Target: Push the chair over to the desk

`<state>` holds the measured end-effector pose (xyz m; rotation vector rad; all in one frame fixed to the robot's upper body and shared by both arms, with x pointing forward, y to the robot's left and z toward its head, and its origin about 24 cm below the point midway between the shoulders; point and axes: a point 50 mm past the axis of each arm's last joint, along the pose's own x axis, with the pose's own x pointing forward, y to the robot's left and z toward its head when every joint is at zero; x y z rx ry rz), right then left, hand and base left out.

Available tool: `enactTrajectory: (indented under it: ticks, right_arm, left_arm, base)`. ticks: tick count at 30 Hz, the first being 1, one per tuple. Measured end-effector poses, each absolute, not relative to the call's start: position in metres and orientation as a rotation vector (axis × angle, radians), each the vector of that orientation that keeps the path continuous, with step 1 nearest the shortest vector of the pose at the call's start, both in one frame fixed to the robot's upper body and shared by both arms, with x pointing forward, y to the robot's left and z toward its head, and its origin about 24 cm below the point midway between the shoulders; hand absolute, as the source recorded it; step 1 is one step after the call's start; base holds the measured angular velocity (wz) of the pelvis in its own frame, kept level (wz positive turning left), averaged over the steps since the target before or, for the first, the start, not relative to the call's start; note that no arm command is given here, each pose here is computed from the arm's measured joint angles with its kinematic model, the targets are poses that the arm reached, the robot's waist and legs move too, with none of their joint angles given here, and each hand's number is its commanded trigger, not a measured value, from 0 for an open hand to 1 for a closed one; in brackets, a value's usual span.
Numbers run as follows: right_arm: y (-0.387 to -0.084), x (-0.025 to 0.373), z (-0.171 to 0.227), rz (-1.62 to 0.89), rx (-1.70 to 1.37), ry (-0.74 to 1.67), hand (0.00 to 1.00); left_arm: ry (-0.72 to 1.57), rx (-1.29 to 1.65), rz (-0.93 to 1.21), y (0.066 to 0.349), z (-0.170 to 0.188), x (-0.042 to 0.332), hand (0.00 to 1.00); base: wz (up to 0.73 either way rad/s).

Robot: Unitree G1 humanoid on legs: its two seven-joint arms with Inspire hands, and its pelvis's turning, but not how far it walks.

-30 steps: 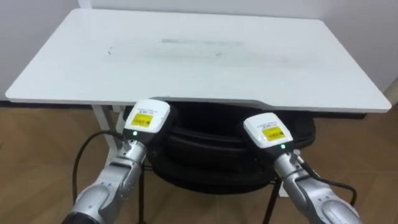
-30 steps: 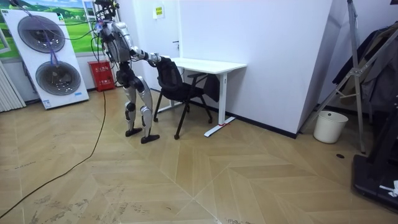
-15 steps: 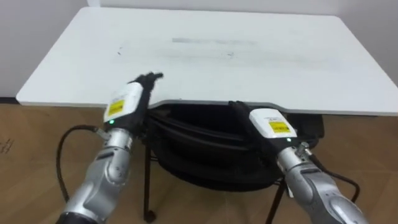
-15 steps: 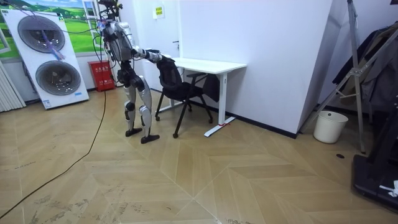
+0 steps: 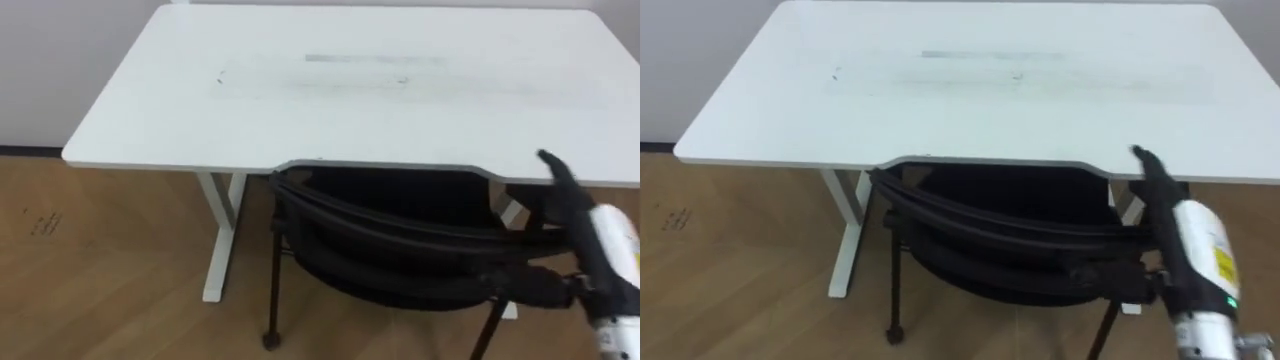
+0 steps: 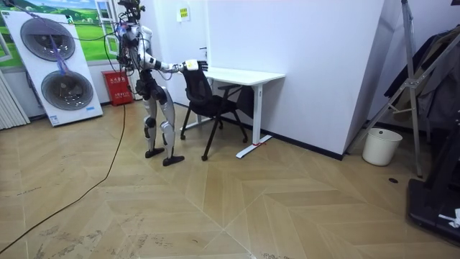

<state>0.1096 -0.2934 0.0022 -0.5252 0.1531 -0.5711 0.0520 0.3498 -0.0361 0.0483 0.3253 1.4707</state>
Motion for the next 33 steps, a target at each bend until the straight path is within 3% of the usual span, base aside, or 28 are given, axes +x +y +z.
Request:
enactTrajectory:
  ticks: [3, 5, 7, 9, 13, 16, 22, 27, 33]
  right_arm:
    - [-0.338, 0.054, -0.038, -1.084, -0.224, 0.388, 0.0]
    - [-0.348, 0.011, -0.066, -1.274, -0.08, 0.579, 0.0]
    - [-0.335, -0.053, -0.098, -1.395, -0.022, 0.882, 0.0]
    - [-0.317, -0.095, -0.114, -1.419, 0.032, 1.108, 0.0]
    - [-0.277, -0.132, -0.135, -1.292, 0.171, 1.472, 0.0]
    - [-0.261, -0.124, -0.145, -1.17, 0.255, 1.562, 0.0]
    - [-0.262, -0.068, -0.159, -0.994, 0.274, 1.483, 0.0]
    - [-0.26, -0.036, -0.163, -0.94, 0.32, 1.43, 0.0]
    - [-0.244, -0.007, -0.169, -0.817, 0.413, 1.361, 0.0]
  left_arm:
    - [0.668, -0.184, 1.653, 0.334, -0.088, -0.024, 0.0]
    - [0.843, -0.299, 1.713, 0.315, -0.108, -0.065, 0.0]
    - [1.033, -0.349, 1.745, 0.292, -0.12, -0.113, 0.0]
    - [1.14, -0.397, 1.729, 0.278, -0.125, -0.135, 0.0]
    - [1.278, -0.506, 1.556, 0.26, -0.136, -0.144, 0.0]
    - [1.346, -0.517, 1.301, 0.253, -0.147, -0.121, 0.0]
    - [1.441, -0.315, 0.724, 0.24, -0.166, -0.051, 0.0]
    - [1.416, -0.221, 0.548, 0.236, -0.17, -0.016, 0.0]
    - [1.404, -0.174, 0.497, 0.233, -0.17, -0.008, 0.0]
  base:
    - [-0.08]
    - [-0.02]
    - [0.03]
    - [0.15]
    - [-0.03]
    - [-0.01]
    - [0.0]
    - [-0.02]
    - [0.0]
